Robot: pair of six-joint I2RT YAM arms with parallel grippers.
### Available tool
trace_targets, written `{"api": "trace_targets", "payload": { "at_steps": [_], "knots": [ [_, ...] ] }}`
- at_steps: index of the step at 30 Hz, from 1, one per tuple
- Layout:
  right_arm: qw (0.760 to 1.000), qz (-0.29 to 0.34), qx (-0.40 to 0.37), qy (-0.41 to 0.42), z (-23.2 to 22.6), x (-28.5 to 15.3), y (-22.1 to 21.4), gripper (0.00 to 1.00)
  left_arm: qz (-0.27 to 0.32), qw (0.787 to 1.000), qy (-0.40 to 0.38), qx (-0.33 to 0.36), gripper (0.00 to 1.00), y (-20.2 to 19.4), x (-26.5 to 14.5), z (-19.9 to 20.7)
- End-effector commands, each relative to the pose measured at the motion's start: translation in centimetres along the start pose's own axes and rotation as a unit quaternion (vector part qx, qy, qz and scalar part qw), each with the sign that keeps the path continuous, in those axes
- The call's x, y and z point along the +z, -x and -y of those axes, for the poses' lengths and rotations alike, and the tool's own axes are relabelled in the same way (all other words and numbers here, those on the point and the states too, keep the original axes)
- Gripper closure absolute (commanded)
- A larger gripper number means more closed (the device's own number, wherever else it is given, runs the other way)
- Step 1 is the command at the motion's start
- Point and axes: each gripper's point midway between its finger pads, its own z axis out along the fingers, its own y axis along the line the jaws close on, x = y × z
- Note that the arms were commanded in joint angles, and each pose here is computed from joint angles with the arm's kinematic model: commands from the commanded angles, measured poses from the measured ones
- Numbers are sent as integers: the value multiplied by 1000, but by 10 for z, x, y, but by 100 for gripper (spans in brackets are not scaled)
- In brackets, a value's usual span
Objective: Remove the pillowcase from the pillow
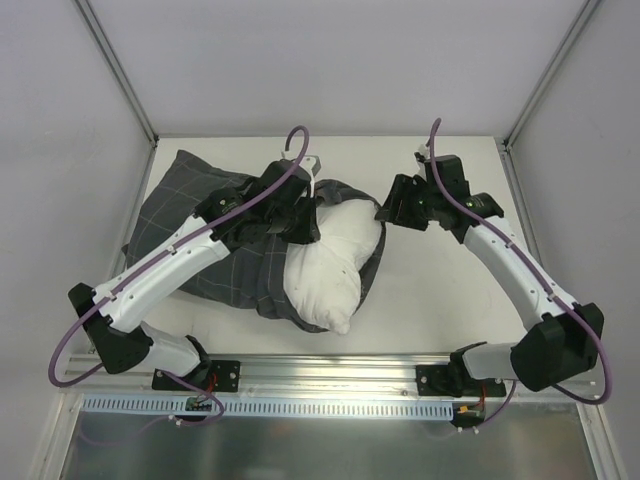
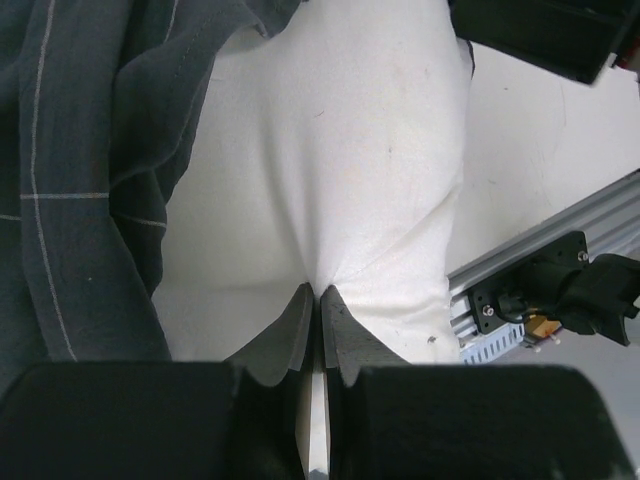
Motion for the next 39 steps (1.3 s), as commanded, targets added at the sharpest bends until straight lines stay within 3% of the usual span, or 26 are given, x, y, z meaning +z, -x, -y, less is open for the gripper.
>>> {"api": "trace_targets", "payload": {
  "at_steps": [1, 4, 5, 8, 14, 20, 25, 28, 32, 35, 39],
  "knots": [
    [999, 35, -5, 24, -12, 5, 31, 48, 40, 997, -59, -18, 100, 17, -31, 18],
    [999, 30, 12, 23, -8, 19, 32, 68, 41, 997, -64, -18, 100, 15, -35, 18],
    [999, 27, 17, 22, -6, 23, 32, 81, 39, 997, -65, -18, 100, 14, -35, 17],
    [998, 40, 50, 28, 0, 26, 36, 98, 42, 996, -73, -19, 100, 12, -42, 18],
    [993, 57, 91, 58, 4, 31, 44, 99, 52, 994, -97, -19, 100, 13, -60, 23],
    [986, 43, 125, 105, -4, 52, 45, 94, 73, 991, -114, -20, 100, 18, -79, 25],
    [980, 12, 152, 127, 1, 90, 26, 94, 83, 989, -116, -26, 100, 24, -84, 27],
    [982, -36, 138, 123, -6, 121, -7, 94, 88, 989, -113, -28, 100, 33, -77, 32],
    [981, -99, 133, 97, 3, 118, -41, 82, 91, 990, -99, -32, 100, 46, -60, 36],
    [984, -90, 133, 72, 24, 81, -44, 36, 89, 991, -92, -38, 100, 54, -51, 35],
    [989, -41, 143, 20, 57, 23, -39, 19, 88, 991, -85, -46, 100, 61, -43, 30]
  ]
}}
